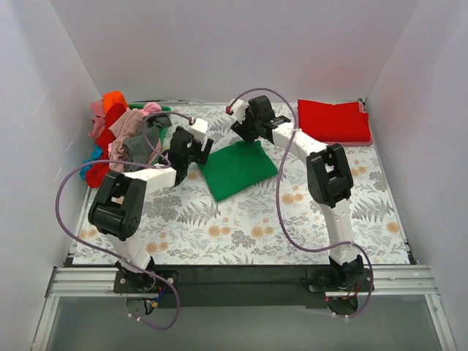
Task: Fold and stack the t-shirts
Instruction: Fold the tshirt, then neatly place the folded tshirt to the corner
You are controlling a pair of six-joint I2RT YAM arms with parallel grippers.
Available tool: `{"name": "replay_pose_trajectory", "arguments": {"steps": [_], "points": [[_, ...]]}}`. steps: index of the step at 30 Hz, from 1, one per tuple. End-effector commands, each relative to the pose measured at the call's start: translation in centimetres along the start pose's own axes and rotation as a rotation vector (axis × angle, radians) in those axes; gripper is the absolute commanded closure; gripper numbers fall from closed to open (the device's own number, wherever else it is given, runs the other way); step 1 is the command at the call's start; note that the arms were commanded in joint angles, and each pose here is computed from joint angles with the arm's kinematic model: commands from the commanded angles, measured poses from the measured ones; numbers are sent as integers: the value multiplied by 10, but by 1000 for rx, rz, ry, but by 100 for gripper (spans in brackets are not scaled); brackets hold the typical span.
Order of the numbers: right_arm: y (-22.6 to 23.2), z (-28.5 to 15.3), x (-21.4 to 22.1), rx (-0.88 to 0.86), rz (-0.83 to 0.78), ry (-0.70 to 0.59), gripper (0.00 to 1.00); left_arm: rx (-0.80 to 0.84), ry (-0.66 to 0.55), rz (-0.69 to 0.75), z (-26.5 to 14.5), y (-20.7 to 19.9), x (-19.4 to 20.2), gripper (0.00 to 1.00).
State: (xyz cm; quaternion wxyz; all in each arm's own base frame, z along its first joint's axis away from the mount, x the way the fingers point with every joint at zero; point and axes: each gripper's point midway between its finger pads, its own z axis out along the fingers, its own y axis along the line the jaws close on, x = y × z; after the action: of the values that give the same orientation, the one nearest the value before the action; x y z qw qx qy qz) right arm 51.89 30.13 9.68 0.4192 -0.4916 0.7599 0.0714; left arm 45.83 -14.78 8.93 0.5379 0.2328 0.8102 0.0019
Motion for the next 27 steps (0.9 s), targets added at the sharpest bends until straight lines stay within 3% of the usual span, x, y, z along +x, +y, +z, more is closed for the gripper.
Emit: {"name": "replay_pose_trajectory", "arguments": {"steps": [1,5,8,9,10,11,12,15,19,23,26,27], "points": [[-64,-23,-47,343,222,-101,33,-352,-104,-249,-21,71,-66,16],[-64,-53,-42,286,306,-128,31,-213,-123,-313,-52,56,-98,11],[-32,-58,-17,21,395,-133,32,-33,-64,-326,-80,24,-91,16],[4,-61,-12,-196,400,-143,31,9,-46,-347,-88,15,-84,16],[15,-65,-8,-280,400,-148,32,50,-63,-360,-105,9,-88,16],[24,-67,0,-362,391,-152,35,128,-28,-370,-111,-10,-69,16],[40,-72,2,-466,357,-167,52,156,-29,-395,-119,-16,-66,16],[55,-71,2,-562,360,-195,69,215,-14,-427,-140,-32,-44,16],[59,-57,1,-620,396,-175,92,258,2,-466,-152,-45,-26,16],[56,-33,6,-587,457,-118,96,283,22,-470,-155,-51,-17,16],[42,-10,26,-425,515,-8,96,281,30,-469,-158,-52,-13,16],[26,-1,41,-298,533,56,97,280,24,-469,-160,-52,-13,16]]}}
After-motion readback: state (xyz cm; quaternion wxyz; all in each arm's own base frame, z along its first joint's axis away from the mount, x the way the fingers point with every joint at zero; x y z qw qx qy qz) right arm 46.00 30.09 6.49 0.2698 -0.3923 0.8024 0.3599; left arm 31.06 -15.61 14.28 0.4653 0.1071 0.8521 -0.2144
